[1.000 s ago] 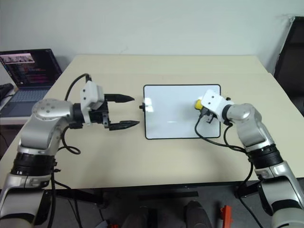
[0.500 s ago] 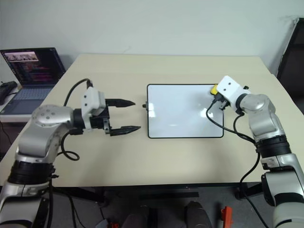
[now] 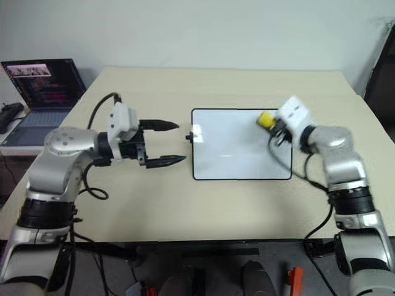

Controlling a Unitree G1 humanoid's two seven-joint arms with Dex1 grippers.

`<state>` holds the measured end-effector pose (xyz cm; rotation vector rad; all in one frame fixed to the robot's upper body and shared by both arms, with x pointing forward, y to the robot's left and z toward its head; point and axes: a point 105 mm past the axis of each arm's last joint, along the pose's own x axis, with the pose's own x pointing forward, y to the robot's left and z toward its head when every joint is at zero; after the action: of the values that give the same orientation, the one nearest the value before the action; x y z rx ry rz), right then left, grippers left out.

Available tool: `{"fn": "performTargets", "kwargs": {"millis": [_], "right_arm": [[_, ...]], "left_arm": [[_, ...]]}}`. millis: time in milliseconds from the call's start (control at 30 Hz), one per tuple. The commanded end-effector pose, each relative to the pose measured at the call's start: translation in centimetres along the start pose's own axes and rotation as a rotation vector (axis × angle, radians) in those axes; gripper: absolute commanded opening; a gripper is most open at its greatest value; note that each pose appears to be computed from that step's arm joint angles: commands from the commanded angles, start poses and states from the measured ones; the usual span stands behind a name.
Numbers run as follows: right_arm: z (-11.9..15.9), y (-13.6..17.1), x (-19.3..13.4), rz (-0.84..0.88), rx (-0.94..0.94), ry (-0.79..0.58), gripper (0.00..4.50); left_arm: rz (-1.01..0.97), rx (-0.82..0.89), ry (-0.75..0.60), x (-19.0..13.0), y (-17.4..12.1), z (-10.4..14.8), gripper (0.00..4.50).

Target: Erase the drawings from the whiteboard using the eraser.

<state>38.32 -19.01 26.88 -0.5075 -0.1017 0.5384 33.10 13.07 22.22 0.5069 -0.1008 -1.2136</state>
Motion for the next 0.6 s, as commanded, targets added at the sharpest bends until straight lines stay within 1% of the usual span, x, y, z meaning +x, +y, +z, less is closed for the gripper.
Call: {"fn": "performTargets", "kwargs": {"millis": [33,100,133,167,200,233,300,400,500,600], "right_arm": [[3.9,-6.5,-5.2,-0.272,0.023,-0.123,0.78],[2.9,-9.3,-7.4,-0.417,0.053,-0.08,0.78],[1.0,-10.9,-8.8,-0.501,0.063,0.001,0.78],[-1.9,-11.9,-10.3,-0.555,0.097,0.117,0.78],[-4.5,-12.2,-11.4,-0.586,0.14,0.217,0.78],[-6.7,-12.1,-12.0,-0.591,0.181,0.298,0.78],[-9.0,-11.3,-12.0,-0.559,0.231,0.37,0.78],[-12.7,-9.7,-11.6,-0.497,0.293,0.48,0.77],[-14.6,-9.6,-11.4,-0.493,0.318,0.519,0.75],[-15.5,-10.1,-11.0,-0.501,0.354,0.519,0.74]], "left_arm": [[-0.039,0.046,-0.051,1.0,0.2,1.3,4.5],[-0.058,0.047,-0.062,1.7,0.2,1.4,4.5],[-0.074,0.047,-0.067,2.2,0.0,1.2,4.5],[-0.091,0.038,-0.086,2.9,-0.3,1.2,4.5],[-0.105,0.031,-0.106,3.6,-0.6,1.2,4.5],[-0.115,0.028,-0.12,4.1,-1.0,1.2,4.5],[-0.13,0.03,-0.13,4.8,-1.5,1.1,4.5],[-0.168,0.032,-0.139,6.1,-3.2,0.9,4.5],[-0.204,0.016,-0.162,6.7,-4.5,1.1,4.5],[-0.219,0.012,-0.168,7.0,-5.3,1.3,4.5]]}}
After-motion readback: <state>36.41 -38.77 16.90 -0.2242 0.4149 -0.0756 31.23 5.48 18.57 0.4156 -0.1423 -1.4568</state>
